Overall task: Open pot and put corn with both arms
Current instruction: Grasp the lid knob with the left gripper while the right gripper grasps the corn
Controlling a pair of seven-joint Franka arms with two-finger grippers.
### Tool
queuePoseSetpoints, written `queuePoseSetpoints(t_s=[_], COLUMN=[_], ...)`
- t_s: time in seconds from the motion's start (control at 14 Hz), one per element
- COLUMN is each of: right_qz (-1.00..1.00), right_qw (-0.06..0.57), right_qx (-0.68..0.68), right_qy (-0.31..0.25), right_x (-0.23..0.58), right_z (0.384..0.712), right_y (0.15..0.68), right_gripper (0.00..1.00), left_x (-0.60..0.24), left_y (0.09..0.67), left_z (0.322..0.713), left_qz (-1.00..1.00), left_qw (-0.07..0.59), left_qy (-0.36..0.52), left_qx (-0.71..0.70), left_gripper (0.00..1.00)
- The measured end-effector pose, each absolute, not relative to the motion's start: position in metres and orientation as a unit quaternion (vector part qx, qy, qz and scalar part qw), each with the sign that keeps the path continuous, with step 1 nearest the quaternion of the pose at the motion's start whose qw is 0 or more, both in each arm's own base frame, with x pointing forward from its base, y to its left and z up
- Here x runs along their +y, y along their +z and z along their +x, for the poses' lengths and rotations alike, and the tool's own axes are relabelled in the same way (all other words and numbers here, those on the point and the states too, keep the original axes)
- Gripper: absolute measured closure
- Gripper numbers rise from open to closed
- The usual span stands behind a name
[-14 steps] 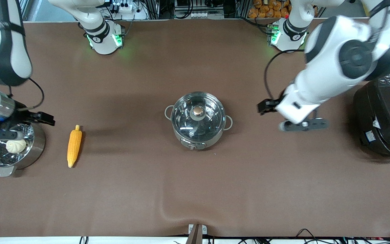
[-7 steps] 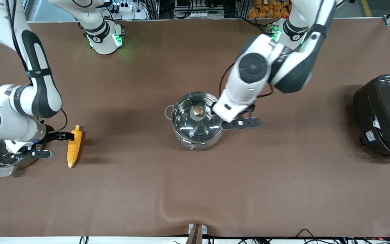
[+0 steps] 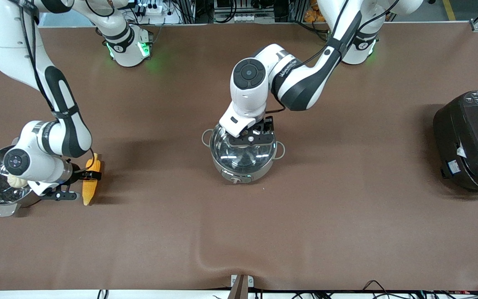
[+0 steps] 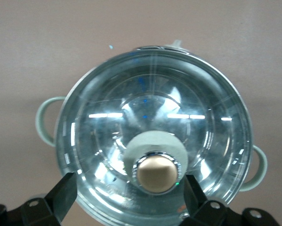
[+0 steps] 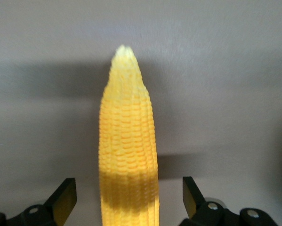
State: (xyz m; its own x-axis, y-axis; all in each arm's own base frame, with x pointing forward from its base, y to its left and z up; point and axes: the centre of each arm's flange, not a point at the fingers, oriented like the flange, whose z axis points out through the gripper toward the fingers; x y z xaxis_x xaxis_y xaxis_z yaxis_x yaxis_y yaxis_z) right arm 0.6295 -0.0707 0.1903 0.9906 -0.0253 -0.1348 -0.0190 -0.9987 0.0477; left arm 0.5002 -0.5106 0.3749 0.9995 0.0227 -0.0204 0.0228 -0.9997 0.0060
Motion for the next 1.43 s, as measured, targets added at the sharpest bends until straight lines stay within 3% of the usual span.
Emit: queuePoseSetpoints(t_s=[0.14,0.43,0.5,0.71,1.07,1.21,1.43], right_qz=[0.997,0.997,0.997,0.994,0.989,0.988,0.987], right_qw=[0.023,0.023,0.022,0.014,0.003,0.001,-0.008], right_qx=[-0.012,-0.010,-0.005,0.020,0.032,0.037,0.051], right_qy=[-0.074,-0.073,-0.074,-0.102,-0.142,-0.152,-0.150], right_x=[-0.072,-0.073,-0.072,-0.058,-0.040,-0.033,-0.009], right_z=[0.627,0.627,0.627,0.628,0.648,0.652,0.655], right_y=[0.184,0.184,0.185,0.204,0.327,0.359,0.366], right_gripper=[0.07,0.50,0.54,0.61,0.63,0.63,0.63], left_x=[-0.519,-0.528,-0.527,-0.525,-0.531,-0.534,-0.534], left_y=[0.364,0.347,0.346,0.344,0.342,0.342,0.344], left_z=[0.496,0.495,0.496,0.498,0.493,0.491,0.491], left_qz=[1.000,1.000,1.000,1.000,0.998,0.998,0.998], left_qw=[0.004,0.011,0.011,0.007,0.001,-0.003,-0.003], left_qy=[-0.010,-0.003,-0.002,0.000,0.005,0.010,0.011], left_qx=[0.007,0.019,0.020,0.024,0.067,0.067,0.069], left_gripper=[0.00,0.00,0.00,0.00,0.50,0.50,0.50])
